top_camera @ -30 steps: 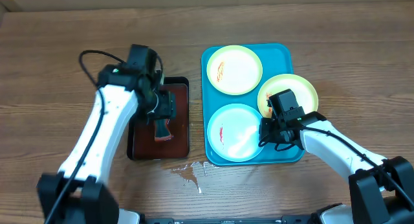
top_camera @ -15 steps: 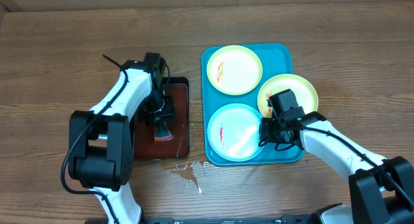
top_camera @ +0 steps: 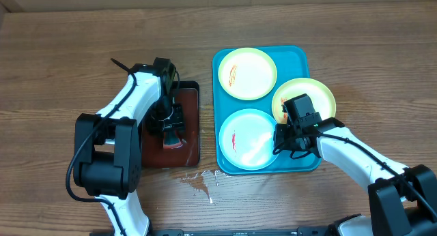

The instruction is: Clean dirty plates on tray and stack at the side

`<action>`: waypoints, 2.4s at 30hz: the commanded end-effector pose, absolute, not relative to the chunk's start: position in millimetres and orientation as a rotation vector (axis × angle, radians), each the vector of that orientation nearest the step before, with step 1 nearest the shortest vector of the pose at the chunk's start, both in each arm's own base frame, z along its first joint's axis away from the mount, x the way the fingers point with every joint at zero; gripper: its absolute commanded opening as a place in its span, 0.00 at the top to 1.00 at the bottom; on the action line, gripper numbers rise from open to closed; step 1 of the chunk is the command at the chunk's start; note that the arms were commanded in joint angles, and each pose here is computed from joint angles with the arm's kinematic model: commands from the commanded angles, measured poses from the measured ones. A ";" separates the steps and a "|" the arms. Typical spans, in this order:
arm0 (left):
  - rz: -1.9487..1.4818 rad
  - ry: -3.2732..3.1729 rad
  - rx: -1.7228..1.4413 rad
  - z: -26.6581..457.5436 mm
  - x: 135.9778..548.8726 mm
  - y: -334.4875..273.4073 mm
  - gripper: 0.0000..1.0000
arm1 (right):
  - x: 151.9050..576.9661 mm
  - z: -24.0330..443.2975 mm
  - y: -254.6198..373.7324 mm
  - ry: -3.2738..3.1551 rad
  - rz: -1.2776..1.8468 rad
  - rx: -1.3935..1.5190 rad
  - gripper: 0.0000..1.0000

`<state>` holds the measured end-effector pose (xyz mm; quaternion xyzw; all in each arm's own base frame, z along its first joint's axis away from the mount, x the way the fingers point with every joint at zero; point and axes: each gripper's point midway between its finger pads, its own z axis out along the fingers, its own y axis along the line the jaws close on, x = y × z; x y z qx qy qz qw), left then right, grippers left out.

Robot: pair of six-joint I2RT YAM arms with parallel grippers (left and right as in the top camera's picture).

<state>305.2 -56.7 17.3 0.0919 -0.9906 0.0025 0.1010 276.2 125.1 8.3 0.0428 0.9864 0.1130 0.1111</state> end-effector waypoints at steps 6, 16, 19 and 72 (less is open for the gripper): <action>-0.082 -3.019 0.245 13.4 317.4 -46.3 0.66 | 276.2 6.1 121.3 2.894 0.297 0.135 0.96; 0.029 -3.041 0.272 17.3 319.6 -57.8 0.96 | 276.1 6.0 121.3 2.895 0.297 0.135 0.96; 0.063 -3.105 0.258 41.6 328.5 -60.2 0.96 | 276.1 6.0 121.3 2.895 0.297 0.135 0.96; 0.430 -3.054 0.024 12.8 310.6 -275.4 0.96 | 276.0 6.0 121.5 2.895 0.299 0.136 0.95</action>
